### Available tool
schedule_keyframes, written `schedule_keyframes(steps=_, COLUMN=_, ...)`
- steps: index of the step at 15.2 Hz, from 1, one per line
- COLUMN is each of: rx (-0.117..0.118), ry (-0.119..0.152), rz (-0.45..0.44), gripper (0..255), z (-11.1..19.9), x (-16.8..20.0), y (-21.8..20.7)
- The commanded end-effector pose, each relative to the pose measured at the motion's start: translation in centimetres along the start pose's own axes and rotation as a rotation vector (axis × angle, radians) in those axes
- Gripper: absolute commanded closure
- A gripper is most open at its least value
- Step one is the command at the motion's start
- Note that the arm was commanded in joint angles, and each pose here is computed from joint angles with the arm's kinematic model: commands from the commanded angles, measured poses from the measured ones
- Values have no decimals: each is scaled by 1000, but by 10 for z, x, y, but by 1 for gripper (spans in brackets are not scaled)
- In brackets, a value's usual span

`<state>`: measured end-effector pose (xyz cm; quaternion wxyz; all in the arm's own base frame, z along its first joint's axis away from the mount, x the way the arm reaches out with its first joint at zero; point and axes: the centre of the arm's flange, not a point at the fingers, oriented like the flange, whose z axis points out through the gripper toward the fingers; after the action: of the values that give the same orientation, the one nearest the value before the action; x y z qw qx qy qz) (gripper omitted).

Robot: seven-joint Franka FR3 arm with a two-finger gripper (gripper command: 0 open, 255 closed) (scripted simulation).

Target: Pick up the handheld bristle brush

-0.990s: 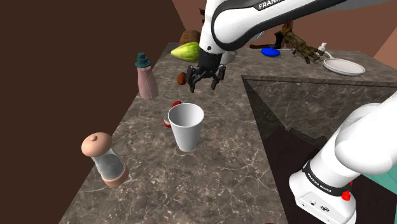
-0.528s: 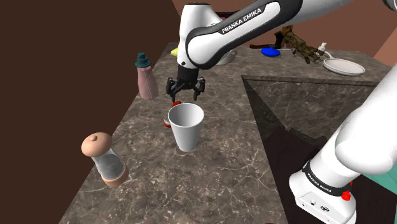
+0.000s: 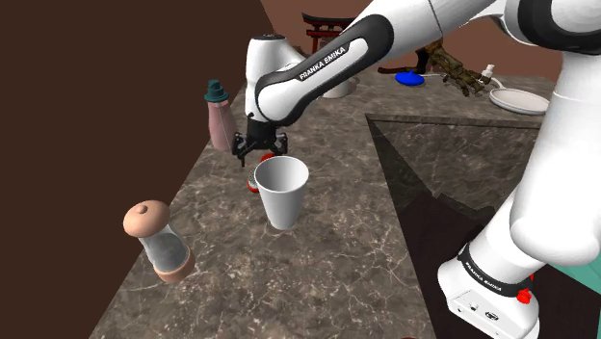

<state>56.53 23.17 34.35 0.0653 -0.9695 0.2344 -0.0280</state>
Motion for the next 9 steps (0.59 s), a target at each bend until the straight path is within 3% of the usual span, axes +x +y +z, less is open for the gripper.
schedule_keyframes(steps=1, rx=0, ry=0, rz=2, gripper=0, z=12, x=1, y=1)
schedule_keyframes(steps=6, rx=0, ry=0, rz=2, gripper=0, z=30, x=0, y=4)
schedule_keyframes(steps=7, rx=0, ry=0, rz=2, gripper=255, z=30, x=0, y=4)
schedule_keyframes(steps=9, rx=0, ry=0, rz=2, gripper=255, z=30, x=0, y=4)
